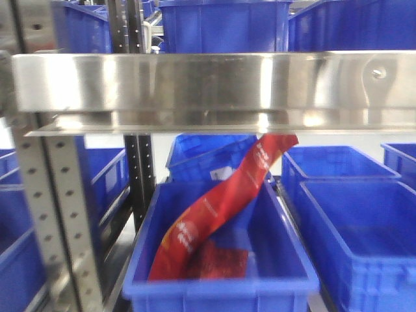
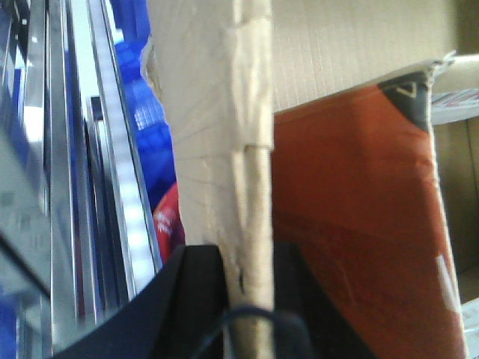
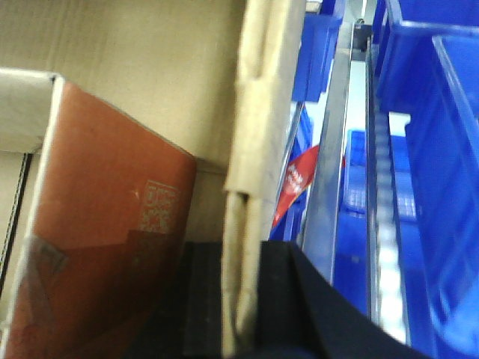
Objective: Stack two boxes on right shelf middle
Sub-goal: 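Align the base in front of the middle shelf level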
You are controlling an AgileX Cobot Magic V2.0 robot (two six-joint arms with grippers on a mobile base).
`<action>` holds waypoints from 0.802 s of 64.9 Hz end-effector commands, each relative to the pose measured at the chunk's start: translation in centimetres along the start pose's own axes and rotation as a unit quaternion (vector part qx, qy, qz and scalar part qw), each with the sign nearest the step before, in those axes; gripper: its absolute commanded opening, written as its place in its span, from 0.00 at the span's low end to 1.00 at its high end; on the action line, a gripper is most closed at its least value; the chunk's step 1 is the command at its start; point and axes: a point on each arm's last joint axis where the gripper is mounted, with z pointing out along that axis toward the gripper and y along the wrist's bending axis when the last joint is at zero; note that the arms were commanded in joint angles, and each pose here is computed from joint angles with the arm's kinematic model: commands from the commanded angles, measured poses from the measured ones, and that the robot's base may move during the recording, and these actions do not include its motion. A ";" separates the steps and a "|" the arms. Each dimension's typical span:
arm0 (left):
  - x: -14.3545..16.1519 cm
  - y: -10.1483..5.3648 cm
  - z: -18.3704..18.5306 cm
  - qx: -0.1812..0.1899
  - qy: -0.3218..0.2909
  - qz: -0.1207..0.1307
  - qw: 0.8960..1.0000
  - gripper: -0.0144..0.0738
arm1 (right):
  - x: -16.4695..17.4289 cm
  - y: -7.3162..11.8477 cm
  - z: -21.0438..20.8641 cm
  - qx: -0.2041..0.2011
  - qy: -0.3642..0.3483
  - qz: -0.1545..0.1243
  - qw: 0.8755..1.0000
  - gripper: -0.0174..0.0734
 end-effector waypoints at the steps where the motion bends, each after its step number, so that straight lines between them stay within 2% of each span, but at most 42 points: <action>1: -0.6 0.3 -1.3 -0.009 -0.034 0.002 0.999 0.04 | -0.8 -0.5 -0.7 0.025 -0.037 -0.021 0.999 0.02; 52: -0.6 0.3 -1.3 -0.009 -0.034 0.002 0.999 0.04 | -0.8 -0.5 -0.7 0.025 -0.037 -0.021 0.999 0.02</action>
